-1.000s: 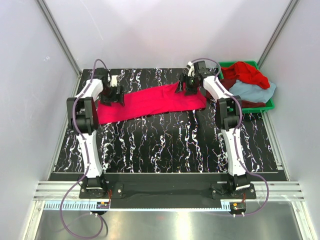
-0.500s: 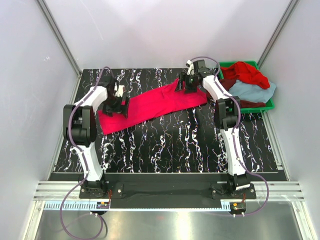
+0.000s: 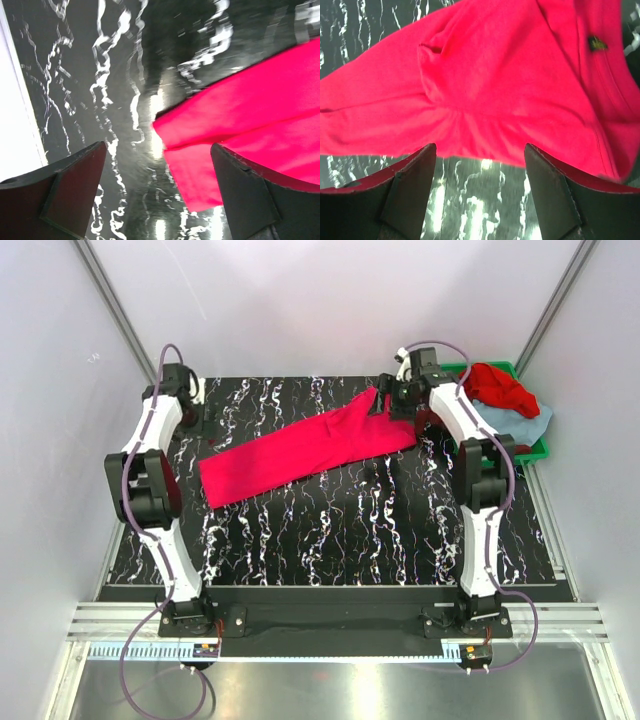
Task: Fold and stack the t-shirts
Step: Fold the tshirt
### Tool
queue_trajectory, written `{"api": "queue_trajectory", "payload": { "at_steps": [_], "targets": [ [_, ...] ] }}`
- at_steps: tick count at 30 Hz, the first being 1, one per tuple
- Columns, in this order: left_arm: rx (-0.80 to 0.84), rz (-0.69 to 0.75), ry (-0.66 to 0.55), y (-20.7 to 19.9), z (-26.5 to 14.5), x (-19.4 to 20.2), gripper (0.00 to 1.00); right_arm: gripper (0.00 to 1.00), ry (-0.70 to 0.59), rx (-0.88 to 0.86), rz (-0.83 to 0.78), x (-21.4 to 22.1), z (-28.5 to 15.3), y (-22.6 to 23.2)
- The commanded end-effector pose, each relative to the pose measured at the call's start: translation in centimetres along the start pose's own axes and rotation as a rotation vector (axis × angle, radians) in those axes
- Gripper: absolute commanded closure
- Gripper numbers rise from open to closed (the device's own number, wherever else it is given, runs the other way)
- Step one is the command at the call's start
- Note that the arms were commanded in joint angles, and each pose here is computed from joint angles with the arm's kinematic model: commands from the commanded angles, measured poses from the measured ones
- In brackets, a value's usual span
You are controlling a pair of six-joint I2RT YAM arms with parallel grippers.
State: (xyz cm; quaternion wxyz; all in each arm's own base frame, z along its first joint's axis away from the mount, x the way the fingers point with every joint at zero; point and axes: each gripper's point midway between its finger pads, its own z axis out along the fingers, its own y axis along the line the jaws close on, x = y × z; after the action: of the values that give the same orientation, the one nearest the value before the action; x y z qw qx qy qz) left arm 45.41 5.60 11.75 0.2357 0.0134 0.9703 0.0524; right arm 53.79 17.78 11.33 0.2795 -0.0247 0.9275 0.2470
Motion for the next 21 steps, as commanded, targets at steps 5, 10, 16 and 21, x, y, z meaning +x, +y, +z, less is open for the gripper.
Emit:
{"api": "queue_trajectory", "payload": {
  "at_steps": [5, 10, 16, 21],
  "targets": [
    [0.038, -0.025, 0.137, 1.2, 3.8, 3.2, 0.11, 0.21, 0.085, 0.001, 0.053, 3.9, -2.3, -0.5],
    [0.103, -0.025, 0.163, 0.5, 5.3, 3.8, 0.18, 0.22, 0.120, -0.008, 0.062, 5.1, -1.3, -1.3],
    [0.191, -0.018, 0.197, -1.0, 6.6, 4.5, 0.34, 0.22, 0.132, 0.008, 0.059, 5.2, 0.4, -2.3],
    [0.195, -0.020, 0.199, -1.0, 7.3, 4.4, 0.34, 0.21, 0.143, 0.017, 0.061, 5.3, 1.9, -3.1]
  ]
}}
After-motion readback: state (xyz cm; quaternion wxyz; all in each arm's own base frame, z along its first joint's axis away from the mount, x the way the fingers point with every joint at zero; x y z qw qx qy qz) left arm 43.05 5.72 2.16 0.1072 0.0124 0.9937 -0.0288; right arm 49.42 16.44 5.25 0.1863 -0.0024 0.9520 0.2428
